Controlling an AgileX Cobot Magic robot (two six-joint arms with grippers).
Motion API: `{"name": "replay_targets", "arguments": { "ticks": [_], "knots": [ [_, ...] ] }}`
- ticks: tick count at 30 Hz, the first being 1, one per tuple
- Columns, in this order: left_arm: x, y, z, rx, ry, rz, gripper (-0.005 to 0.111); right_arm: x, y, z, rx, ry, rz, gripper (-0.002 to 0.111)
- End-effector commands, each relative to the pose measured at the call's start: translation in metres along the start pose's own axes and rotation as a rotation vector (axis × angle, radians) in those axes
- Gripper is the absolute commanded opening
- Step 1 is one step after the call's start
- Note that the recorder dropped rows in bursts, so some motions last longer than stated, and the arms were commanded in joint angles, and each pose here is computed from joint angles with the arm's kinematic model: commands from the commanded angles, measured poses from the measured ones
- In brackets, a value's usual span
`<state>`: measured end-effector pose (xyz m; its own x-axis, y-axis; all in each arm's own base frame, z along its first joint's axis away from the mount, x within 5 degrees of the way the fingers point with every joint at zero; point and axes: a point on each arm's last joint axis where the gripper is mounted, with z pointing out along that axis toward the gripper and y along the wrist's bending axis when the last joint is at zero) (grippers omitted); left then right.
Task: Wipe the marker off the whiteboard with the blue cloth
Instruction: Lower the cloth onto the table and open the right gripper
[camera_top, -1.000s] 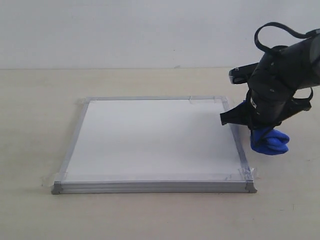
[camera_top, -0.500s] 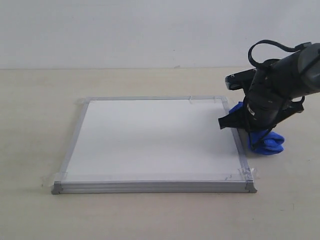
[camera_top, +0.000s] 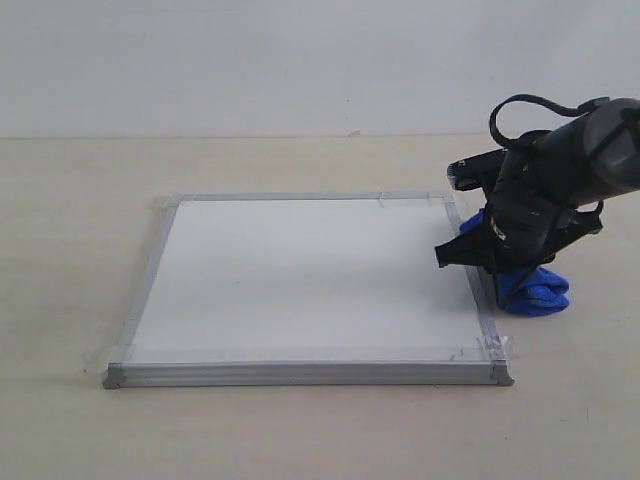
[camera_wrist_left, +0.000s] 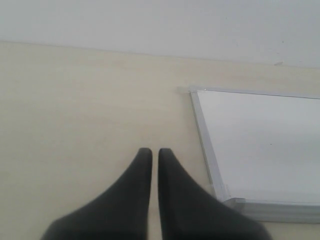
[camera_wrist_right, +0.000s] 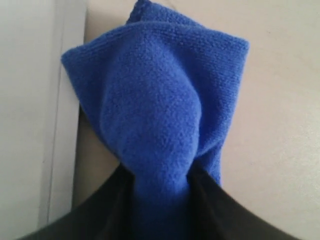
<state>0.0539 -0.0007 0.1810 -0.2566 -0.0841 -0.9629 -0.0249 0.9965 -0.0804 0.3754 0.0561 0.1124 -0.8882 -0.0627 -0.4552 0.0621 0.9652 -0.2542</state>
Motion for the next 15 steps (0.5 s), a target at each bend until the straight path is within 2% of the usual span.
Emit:
{"name": "replay_targets", "arguments": {
  "ticks": [1,2,7,15],
  "knots": [
    [-0.002,-0.001,-0.001,0.009,-0.010,-0.007,0.004,0.001,0.005,0.004,-0.058,0.002,0.014,0.072],
    [-0.002,-0.001,-0.001,0.009,-0.010,-0.007,0.004,0.001,0.005,0.004,-0.058,0.004,0.021,0.076],
    [-0.002,-0.001,-0.001,0.009,-0.010,-0.007,0.004,-0.002,0.003,-0.003,-0.056,0.003,0.015,0.066],
    [-0.002,-0.001,-0.001,0.009,-0.010,-0.007,0.004,-0.016,-0.008,-0.034,-0.057,-0.069,0.031,0.066]
  ]
}}
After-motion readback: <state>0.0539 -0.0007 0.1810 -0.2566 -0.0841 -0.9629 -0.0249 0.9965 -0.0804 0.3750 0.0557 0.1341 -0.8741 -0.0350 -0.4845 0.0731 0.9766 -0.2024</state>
